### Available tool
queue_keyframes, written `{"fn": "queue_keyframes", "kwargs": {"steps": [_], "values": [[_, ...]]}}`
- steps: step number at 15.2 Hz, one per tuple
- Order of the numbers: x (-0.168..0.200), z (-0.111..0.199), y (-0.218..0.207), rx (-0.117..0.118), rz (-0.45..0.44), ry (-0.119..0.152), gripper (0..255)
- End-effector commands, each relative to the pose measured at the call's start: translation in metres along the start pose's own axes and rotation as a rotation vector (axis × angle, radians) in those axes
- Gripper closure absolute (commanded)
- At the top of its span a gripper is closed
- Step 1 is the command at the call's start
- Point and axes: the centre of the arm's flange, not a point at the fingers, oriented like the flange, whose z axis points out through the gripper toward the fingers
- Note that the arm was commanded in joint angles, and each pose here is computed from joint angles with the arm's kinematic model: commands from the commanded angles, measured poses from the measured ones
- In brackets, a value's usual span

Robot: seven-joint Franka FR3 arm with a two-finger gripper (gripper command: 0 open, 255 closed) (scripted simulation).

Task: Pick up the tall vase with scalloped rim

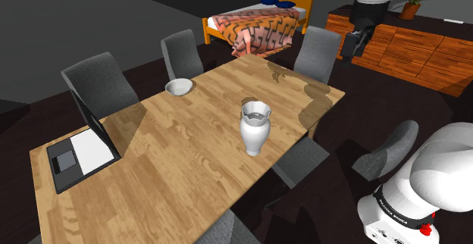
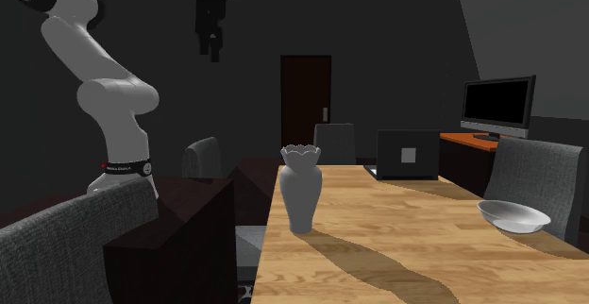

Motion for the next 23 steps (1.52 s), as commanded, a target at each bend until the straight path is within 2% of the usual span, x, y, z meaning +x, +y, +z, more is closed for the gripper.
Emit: {"fn": "queue_keyframes", "kwargs": {"steps": [1,23], "values": [[0.0,0.0,0.0,0.0,0.0,0.0,0],[0.196,0.157,-0.148,-0.044,-0.002,0.016,0]]}}
